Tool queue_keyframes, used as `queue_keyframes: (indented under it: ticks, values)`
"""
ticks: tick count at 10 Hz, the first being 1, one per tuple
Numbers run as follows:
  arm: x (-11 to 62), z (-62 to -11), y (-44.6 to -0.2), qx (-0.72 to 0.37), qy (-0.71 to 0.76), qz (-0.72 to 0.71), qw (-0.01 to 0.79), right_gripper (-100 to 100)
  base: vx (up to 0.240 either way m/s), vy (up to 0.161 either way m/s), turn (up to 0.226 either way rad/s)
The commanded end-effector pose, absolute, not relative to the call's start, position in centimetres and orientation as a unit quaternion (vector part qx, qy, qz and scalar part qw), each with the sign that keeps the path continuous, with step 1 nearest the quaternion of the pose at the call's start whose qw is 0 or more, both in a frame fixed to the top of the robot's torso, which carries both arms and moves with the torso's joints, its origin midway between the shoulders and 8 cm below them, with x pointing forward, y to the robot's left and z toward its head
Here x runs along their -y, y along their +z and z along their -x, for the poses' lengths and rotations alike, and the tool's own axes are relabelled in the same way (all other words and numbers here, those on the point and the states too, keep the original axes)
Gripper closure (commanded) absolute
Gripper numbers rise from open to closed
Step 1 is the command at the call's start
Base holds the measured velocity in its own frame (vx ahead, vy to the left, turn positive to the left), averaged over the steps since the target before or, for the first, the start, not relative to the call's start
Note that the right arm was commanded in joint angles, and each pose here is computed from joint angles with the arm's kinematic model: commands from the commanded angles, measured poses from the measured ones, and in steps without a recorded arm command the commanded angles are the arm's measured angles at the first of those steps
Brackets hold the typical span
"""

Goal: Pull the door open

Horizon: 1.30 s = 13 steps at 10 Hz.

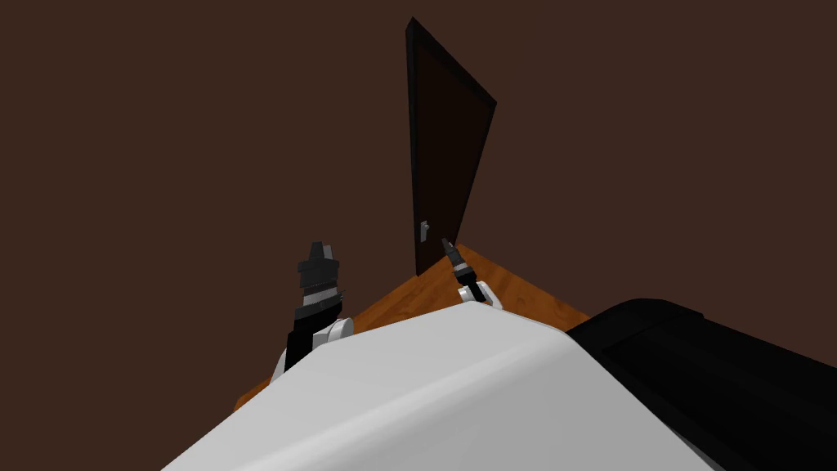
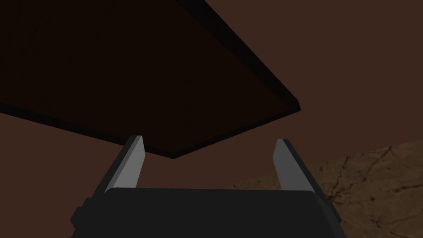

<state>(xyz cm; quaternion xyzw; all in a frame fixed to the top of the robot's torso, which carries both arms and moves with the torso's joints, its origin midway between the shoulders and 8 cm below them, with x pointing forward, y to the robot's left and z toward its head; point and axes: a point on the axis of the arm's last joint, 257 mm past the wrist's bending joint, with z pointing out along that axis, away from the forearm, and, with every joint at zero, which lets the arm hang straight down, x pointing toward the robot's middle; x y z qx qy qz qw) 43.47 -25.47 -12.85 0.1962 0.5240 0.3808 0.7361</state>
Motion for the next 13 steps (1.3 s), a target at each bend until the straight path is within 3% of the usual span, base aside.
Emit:
queue_keyframes:
  ticks: [1, 13]
  values:
    - [25.3, -43.9, -14.0, -0.54, 0.36, -0.18, 0.739, -100, 0.088, -0.046, 0.08]
    - [25.6, -46.5, -22.0, -0.638, 0.219, -0.053, 0.737, -100, 0.089, -0.067, 0.07]
